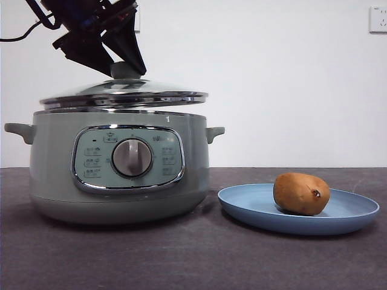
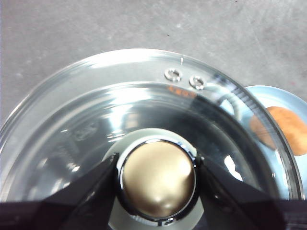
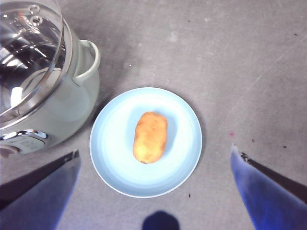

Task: Take the potato out from the steamer,put the potato on the plate,close the lid

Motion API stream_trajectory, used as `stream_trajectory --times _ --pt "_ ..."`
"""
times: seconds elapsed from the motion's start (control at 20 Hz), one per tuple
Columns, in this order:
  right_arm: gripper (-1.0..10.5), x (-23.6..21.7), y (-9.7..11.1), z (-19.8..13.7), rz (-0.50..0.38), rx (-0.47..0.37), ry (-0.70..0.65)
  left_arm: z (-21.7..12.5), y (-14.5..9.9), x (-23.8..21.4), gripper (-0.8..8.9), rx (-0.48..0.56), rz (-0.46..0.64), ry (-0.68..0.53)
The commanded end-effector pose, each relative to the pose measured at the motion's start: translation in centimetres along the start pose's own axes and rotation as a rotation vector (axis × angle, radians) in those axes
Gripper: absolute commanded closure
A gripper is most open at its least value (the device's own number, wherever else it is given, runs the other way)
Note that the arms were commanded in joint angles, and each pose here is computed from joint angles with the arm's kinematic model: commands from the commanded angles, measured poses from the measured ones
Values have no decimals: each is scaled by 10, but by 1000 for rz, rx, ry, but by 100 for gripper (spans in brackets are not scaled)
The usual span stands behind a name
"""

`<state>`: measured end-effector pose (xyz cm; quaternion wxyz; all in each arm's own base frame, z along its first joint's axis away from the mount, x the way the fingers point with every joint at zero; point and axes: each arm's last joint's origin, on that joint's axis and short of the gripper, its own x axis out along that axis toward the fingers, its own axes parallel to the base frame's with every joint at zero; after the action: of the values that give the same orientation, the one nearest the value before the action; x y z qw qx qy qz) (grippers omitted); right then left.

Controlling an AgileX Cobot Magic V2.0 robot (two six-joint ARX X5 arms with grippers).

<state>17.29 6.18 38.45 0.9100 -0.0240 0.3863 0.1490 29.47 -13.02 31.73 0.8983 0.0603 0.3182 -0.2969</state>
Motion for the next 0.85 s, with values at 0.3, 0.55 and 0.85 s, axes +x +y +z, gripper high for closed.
stream_trajectory --times 0.3,0.55,0.85 --pt "389 0 0 -2 -1 3 19 -7 0 0 822 -16 68 50" --pt "389 0 0 -2 0 2 19 -34 2 18 822 -26 69 84" --pt "389 0 0 -2 0 -2 18 -34 -2 21 822 -29 -44 49"
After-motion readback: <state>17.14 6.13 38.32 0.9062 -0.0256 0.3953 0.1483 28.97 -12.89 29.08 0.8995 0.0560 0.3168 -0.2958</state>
